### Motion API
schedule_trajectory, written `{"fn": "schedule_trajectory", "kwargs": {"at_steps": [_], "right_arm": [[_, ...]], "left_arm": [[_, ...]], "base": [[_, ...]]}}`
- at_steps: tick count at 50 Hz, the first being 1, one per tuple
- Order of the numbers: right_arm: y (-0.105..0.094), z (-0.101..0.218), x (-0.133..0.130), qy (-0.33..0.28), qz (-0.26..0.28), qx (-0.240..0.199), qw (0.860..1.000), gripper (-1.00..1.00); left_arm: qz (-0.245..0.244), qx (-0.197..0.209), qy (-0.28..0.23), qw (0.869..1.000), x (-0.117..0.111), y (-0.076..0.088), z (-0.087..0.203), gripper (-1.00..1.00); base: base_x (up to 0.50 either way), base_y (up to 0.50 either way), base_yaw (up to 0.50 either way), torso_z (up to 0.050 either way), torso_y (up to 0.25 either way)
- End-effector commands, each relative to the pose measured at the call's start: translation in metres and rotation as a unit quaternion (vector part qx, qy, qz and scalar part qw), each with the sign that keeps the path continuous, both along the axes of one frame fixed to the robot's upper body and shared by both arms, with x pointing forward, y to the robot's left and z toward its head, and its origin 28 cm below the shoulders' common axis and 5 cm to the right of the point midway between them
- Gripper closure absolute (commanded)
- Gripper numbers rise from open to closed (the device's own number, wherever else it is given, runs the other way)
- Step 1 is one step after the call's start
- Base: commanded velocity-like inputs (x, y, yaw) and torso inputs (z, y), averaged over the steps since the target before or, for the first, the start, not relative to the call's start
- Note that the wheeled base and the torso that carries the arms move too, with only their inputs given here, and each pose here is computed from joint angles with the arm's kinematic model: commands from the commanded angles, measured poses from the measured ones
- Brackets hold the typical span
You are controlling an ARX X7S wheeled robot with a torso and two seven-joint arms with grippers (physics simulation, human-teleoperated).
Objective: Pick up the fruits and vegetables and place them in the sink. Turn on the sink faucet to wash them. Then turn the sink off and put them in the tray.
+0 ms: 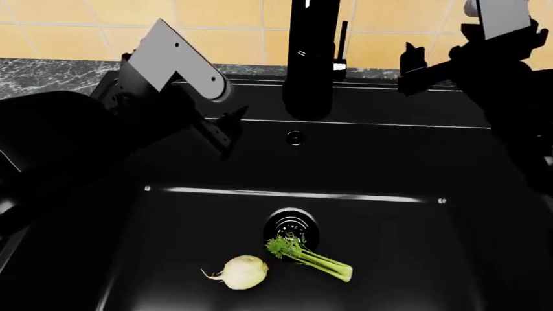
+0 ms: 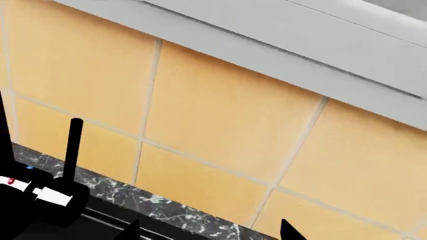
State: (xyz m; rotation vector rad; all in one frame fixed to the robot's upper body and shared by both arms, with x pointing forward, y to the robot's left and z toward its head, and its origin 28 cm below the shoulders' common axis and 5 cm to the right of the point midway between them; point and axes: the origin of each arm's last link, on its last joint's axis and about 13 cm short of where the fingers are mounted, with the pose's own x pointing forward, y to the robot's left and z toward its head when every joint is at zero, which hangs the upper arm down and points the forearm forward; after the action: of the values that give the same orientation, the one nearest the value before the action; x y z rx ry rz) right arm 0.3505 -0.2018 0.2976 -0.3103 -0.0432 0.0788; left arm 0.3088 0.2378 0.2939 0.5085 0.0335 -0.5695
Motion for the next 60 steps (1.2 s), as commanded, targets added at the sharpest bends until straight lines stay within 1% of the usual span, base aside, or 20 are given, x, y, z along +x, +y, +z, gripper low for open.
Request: {"fn": "schedule_trajectory", "kwargs": {"at_steps": [1, 6, 10, 13, 16, 21, 29, 38, 49, 60], "right_arm": [[-0.017, 0.012, -0.075, 0.062, 0.061, -0.079, 0.993, -1.00], [-0.020, 0.018, -0.096, 0.086, 0.096, -0.096, 0.987, -1.00], [-0.021, 0.022, -0.112, 0.114, 0.135, -0.119, 0.977, -1.00], [-0.019, 0.024, -0.120, 0.127, 0.159, -0.131, 0.970, -1.00], [-0.018, 0.024, -0.121, 0.136, 0.174, -0.137, 0.966, -1.00], [-0.012, 0.019, -0.114, 0.157, 0.199, -0.150, 0.956, -1.00], [-0.003, 0.009, -0.100, 0.181, 0.222, -0.166, 0.944, -1.00], [0.003, -0.003, -0.087, 0.193, 0.220, -0.173, 0.940, -1.00], [0.013, -0.027, -0.072, 0.228, 0.245, -0.179, 0.925, -1.00], [0.021, -0.041, -0.061, 0.248, 0.254, -0.190, 0.915, -1.00]], "left_arm": [[0.003, 0.001, 0.002, 1.000, -0.001, 0.001, 0.003, -1.00], [0.002, -0.001, 0.000, 1.000, -0.003, 0.000, 0.005, -1.00], [0.001, -0.002, -0.002, 1.000, -0.004, -0.001, 0.006, -1.00], [0.001, -0.002, -0.001, 1.000, -0.004, -0.001, 0.006, -1.00], [-0.001, -0.001, -0.001, 1.000, -0.004, -0.002, 0.006, -1.00], [-0.001, -0.001, 0.000, 1.000, -0.004, -0.002, 0.007, -1.00], [-0.001, -0.002, -0.001, 1.000, -0.004, -0.001, 0.007, -1.00], [-0.001, -0.002, -0.001, 1.000, -0.005, -0.001, 0.007, -1.00], [-0.003, -0.002, -0.002, 1.000, -0.006, -0.002, 0.007, -1.00], [-0.003, -0.003, -0.002, 1.000, -0.005, -0.002, 0.006, -1.00]], "base": [[0.00, 0.00, 0.00, 0.000, 0.000], [0.00, 0.00, 0.00, 0.000, 0.000], [0.00, 0.00, 0.00, 0.000, 0.000], [0.00, 0.00, 0.00, 0.000, 0.000], [0.00, 0.00, 0.00, 0.000, 0.000], [0.00, 0.00, 0.00, 0.000, 0.000], [0.00, 0.00, 0.00, 0.000, 0.000], [0.00, 0.00, 0.00, 0.000, 0.000], [0.00, 0.00, 0.00, 0.000, 0.000], [0.00, 0.00, 0.00, 0.000, 0.000]]}}
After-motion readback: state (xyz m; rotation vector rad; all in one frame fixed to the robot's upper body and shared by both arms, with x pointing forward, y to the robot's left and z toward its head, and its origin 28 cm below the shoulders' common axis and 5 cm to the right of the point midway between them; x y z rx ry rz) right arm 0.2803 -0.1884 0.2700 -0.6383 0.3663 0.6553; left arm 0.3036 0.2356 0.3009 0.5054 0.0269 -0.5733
